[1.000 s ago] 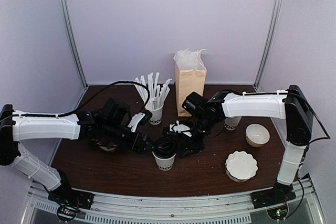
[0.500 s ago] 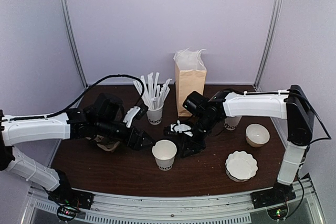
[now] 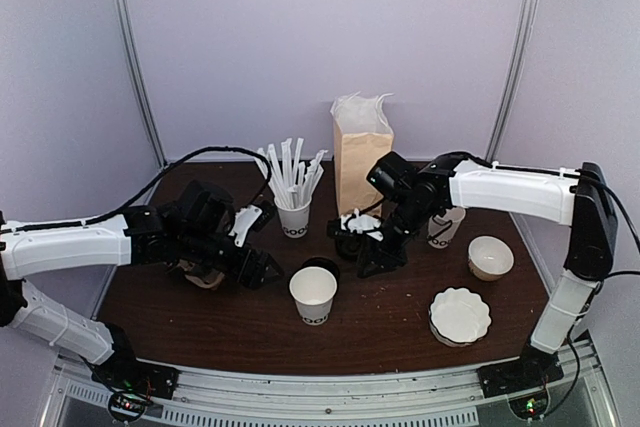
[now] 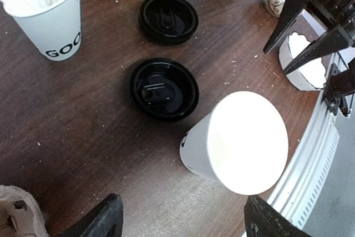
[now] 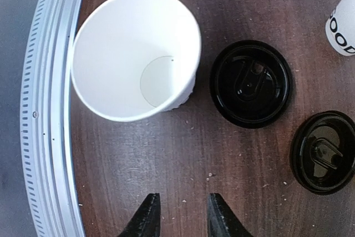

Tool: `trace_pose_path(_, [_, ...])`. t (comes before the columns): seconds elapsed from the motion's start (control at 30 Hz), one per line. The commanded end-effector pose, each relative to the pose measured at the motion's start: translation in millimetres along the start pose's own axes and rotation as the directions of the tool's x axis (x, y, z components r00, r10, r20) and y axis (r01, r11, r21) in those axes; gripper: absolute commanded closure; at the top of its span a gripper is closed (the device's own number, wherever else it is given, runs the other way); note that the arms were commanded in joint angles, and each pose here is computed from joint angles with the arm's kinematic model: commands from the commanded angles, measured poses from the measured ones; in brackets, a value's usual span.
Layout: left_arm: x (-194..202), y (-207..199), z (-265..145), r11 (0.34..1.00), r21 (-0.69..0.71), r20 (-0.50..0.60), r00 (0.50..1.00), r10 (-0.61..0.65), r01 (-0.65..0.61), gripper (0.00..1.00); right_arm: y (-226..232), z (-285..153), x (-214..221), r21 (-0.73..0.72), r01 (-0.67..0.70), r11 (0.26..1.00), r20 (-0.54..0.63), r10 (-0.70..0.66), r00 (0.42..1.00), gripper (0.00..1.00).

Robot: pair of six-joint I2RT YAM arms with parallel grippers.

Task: Pack the takeout coffee

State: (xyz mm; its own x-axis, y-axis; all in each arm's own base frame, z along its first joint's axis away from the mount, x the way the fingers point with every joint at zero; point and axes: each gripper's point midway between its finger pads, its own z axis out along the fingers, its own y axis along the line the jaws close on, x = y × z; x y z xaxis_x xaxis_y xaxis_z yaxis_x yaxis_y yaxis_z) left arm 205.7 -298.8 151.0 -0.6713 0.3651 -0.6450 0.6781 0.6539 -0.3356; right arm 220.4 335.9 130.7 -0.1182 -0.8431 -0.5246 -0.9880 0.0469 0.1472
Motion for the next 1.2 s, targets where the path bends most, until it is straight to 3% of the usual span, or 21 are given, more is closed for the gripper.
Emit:
trace_pose_path(0.0, [-11, 20, -1, 0.997, -0.082, 0.024, 1.0, 0.003, -0.001, 0.22, -29, -3, -17, 0.106, 0.048, 0.993, 0.003, -0.049, 0.999, 0.7])
trace_pose_path(0.23, [-20, 53, 12, 0.978, -0.189, 0.005, 0.996, -0.084, 0.083, 0.31, -56, 14, -25, 0.143, -0.014, 0.99, -0.016, 0.016, 1.0, 0.75])
trace_pose_path(0.47, [-29, 64, 58, 0.964, -0.214, -0.031, 0.985, -0.171, 0.16, 0.38, -52, -25, -9, 0.239, -0.015, 0.971, -0.009, 0.018, 1.0, 0.73])
trace_pose_path(0.6, [-27, 64, 82, 0.966, -0.215, -0.076, 0.984, -0.164, 0.144, 0.4, -35, -61, 8, 0.244, -0.027, 0.969, 0.018, 0.023, 1.0, 0.7])
trace_pose_path(0.8, [-26, 56, 109, 0.97, -0.223, -0.133, 0.983, -0.13, 0.098, 0.38, -32, -112, 29, 0.374, -0.09, 0.923, 0.123, 0.047, 0.991, 0.67])
trace_pose_path(1.17, [-12, 68, 128, 0.927, -0.374, -0.223, 0.97, -0.101, 0.011, 0.39, -35, -138, 39, 0.416, -0.154, 0.896, 0.212, 0.069, 0.975, 0.64])
